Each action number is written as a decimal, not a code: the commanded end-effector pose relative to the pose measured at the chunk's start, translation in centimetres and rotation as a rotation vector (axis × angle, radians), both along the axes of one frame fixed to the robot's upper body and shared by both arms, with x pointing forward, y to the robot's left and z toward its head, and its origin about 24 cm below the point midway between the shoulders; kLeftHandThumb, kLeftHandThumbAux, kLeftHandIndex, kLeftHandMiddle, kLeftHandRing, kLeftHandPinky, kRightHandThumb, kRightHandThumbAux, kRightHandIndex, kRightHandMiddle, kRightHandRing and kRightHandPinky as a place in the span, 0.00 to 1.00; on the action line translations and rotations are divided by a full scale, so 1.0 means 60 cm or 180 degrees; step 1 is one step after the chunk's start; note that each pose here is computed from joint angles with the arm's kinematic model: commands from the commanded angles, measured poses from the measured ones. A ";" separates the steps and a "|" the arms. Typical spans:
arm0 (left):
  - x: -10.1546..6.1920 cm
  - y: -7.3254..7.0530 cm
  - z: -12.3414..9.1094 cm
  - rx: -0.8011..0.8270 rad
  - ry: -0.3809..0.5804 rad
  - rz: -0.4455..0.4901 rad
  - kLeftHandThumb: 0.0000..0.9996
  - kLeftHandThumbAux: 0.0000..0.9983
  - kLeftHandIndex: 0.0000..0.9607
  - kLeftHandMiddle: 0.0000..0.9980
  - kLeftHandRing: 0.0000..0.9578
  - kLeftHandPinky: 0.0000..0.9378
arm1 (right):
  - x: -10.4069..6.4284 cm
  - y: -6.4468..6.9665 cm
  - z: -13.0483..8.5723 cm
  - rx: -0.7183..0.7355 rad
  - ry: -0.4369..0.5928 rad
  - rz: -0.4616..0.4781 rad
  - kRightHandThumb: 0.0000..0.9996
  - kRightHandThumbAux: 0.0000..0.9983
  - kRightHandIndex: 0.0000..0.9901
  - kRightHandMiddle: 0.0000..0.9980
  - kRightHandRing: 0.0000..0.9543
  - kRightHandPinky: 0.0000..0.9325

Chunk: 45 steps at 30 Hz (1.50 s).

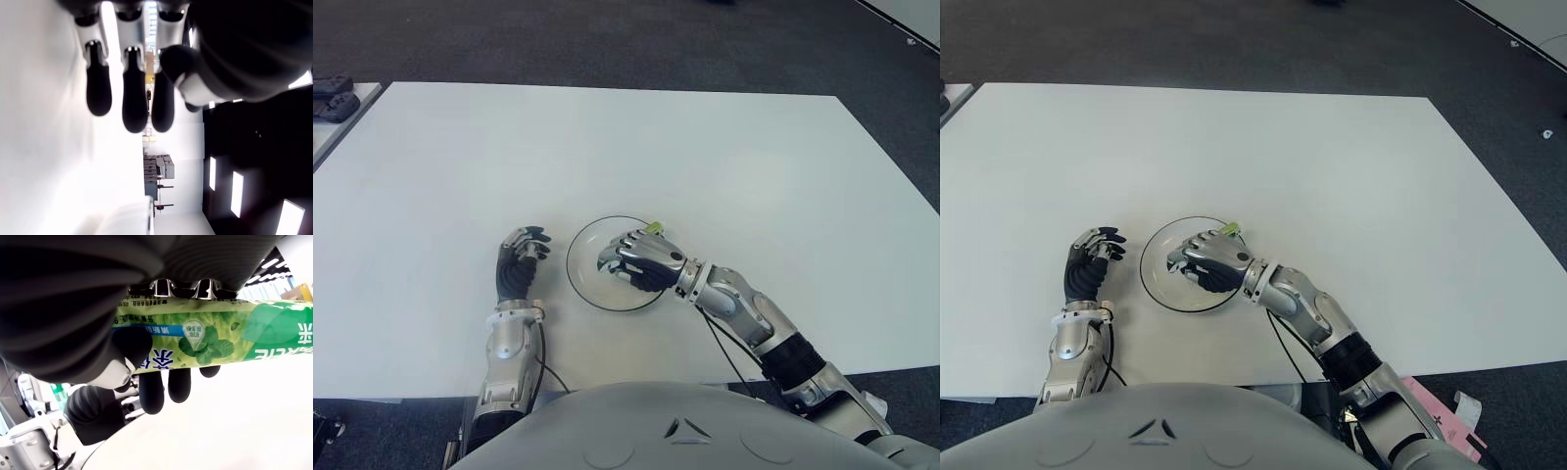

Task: Put the toothpaste on the table into the plate.

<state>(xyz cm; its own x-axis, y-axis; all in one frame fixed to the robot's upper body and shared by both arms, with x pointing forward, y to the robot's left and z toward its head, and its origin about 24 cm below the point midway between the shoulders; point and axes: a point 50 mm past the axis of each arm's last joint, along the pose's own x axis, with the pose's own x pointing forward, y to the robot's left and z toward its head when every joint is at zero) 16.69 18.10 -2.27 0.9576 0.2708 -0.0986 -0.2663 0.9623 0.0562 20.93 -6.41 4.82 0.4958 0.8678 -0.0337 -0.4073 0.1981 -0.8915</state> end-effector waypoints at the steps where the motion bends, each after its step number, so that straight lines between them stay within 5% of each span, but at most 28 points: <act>1: -0.010 0.001 -0.017 -0.0027 0.0219 0.0046 0.83 0.68 0.42 0.49 0.59 0.58 | -0.004 -0.007 -0.014 -0.0085 0.0093 -0.0097 0.84 0.68 0.40 0.57 0.87 0.91; 7: -0.010 0.001 -0.017 -0.0013 0.0212 0.0044 0.83 0.68 0.42 0.49 0.58 0.57 | -0.003 -0.011 -0.018 -0.0069 0.0079 -0.0116 0.84 0.68 0.40 0.55 0.76 0.78; 10: -0.010 0.001 -0.017 -0.0009 0.0206 0.0034 0.83 0.68 0.42 0.49 0.59 0.58 | -0.001 -0.014 -0.018 -0.0078 0.0060 -0.0098 0.58 0.51 0.31 0.41 0.56 0.64; 13: -0.010 0.001 -0.017 -0.0007 0.0210 0.0034 0.83 0.68 0.41 0.49 0.59 0.58 | 0.000 -0.016 -0.017 -0.0041 -0.0004 -0.0095 0.45 0.43 0.22 0.29 0.41 0.51; 22: -0.010 0.002 -0.017 -0.0015 0.0193 0.0006 0.83 0.68 0.41 0.49 0.58 0.57 | 0.001 -0.024 -0.008 0.0069 -0.0277 -0.0133 0.15 0.39 0.02 0.02 0.04 0.08; 28: -0.009 0.002 -0.017 -0.0016 0.0209 0.0015 0.83 0.68 0.41 0.49 0.59 0.58 | 0.003 -0.030 0.008 0.0185 -0.0390 -0.0180 0.09 0.36 0.00 0.00 0.00 0.01; 45: -0.005 0.001 -0.018 -0.0031 0.0196 0.0025 0.83 0.68 0.41 0.49 0.58 0.57 | 0.011 -0.036 0.015 0.0416 -0.0278 -0.0184 0.04 0.29 0.00 0.00 0.00 0.00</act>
<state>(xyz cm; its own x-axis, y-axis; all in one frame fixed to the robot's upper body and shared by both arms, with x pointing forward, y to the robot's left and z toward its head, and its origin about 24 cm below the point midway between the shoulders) 16.78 18.20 -2.35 0.9578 0.2690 -0.1014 -0.2641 0.9627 0.0591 21.33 -8.38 5.66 0.5395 0.8331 0.1221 -0.3036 0.3277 -0.8947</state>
